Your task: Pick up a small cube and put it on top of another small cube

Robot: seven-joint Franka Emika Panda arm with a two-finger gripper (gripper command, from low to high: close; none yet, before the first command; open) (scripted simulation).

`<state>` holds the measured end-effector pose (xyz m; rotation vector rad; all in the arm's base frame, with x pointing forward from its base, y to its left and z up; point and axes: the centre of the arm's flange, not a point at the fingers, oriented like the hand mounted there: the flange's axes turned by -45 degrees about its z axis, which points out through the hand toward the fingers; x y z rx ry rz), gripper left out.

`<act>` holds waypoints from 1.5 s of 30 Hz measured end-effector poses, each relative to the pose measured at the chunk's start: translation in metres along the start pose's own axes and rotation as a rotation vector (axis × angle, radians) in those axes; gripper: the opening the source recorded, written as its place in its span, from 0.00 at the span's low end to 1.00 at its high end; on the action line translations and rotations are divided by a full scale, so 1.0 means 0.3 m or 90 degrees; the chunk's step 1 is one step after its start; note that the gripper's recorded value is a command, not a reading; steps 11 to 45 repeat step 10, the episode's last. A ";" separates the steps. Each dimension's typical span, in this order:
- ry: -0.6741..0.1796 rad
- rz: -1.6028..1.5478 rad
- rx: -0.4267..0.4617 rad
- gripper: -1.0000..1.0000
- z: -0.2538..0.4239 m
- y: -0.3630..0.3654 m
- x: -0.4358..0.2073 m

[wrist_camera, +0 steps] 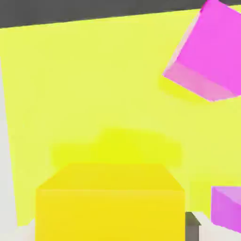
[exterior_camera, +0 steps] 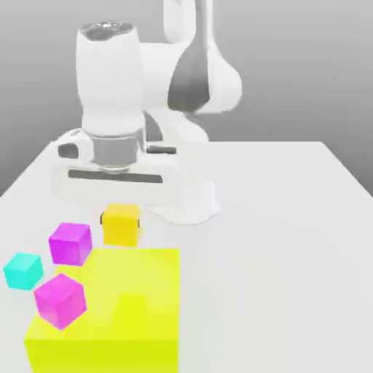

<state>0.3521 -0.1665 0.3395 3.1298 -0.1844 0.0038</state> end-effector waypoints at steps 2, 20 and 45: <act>-0.001 0.004 0.005 0.00 -0.026 0.111 -0.042; -0.002 0.006 0.006 1.00 0.141 0.147 -0.059; -0.002 0.006 0.006 1.00 0.141 0.147 -0.059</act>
